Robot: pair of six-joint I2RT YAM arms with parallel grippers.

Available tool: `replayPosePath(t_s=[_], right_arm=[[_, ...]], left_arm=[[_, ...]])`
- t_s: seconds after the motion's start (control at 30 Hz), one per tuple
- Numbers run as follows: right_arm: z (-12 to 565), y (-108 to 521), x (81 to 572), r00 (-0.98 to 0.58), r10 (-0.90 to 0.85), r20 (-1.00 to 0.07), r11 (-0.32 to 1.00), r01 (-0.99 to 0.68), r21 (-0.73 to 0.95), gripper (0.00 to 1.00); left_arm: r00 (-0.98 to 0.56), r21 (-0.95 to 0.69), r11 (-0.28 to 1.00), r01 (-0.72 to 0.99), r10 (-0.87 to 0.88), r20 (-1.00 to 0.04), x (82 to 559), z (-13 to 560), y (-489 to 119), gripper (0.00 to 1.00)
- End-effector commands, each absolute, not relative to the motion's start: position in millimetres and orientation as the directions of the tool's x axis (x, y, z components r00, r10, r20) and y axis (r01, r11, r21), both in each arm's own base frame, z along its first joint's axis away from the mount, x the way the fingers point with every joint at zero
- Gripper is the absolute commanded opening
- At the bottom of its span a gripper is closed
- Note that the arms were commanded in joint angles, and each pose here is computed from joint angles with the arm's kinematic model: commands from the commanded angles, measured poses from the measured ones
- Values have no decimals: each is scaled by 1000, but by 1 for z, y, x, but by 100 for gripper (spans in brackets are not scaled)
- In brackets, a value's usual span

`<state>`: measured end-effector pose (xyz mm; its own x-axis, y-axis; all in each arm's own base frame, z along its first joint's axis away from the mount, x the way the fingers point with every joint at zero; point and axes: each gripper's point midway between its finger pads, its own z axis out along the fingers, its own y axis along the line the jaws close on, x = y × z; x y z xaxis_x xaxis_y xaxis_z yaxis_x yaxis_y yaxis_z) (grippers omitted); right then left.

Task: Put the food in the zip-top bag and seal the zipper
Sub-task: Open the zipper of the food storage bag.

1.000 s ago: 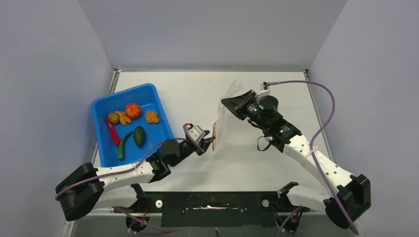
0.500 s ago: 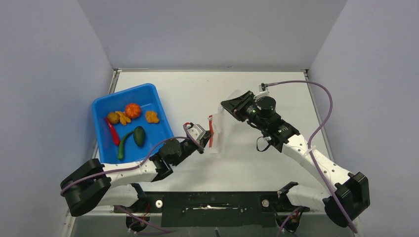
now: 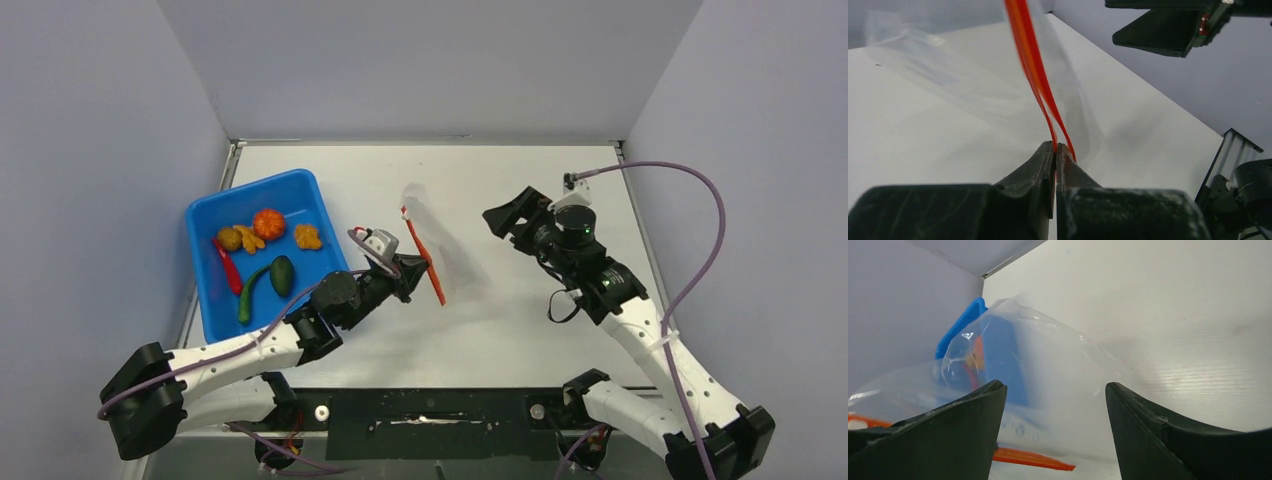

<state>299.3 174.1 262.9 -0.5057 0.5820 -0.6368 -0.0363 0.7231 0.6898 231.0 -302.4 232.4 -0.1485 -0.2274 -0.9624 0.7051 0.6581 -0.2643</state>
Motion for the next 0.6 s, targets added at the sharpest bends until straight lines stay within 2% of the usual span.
replayPosePath(t_s=[0.0, 0.1, 0.27, 0.47, 0.57], right_arm=[[277, 152, 288, -431, 435, -791, 836, -133, 533, 73], [289, 163, 275, -435, 367, -822, 826, -254, 503, 68], [296, 188, 259, -437, 312, -844, 783, -385, 489, 63], [283, 217, 247, -482, 264, -836, 750, -443, 492, 57], [274, 234, 240, -493, 209, -844, 764, -457, 456, 55]], left_arm=[[-297, -418, 658, 626, -293, -909, 236, 258, -304, 0], [-407, -469, 658, 589, -260, -876, 230, 251, -307, 0], [-611, -591, 628, 506, -223, -760, 214, 227, -312, 0], [-671, -637, 650, 414, -256, -696, 220, 212, -304, 0], [-705, -705, 596, 384, -304, -641, 225, 223, -301, 0]])
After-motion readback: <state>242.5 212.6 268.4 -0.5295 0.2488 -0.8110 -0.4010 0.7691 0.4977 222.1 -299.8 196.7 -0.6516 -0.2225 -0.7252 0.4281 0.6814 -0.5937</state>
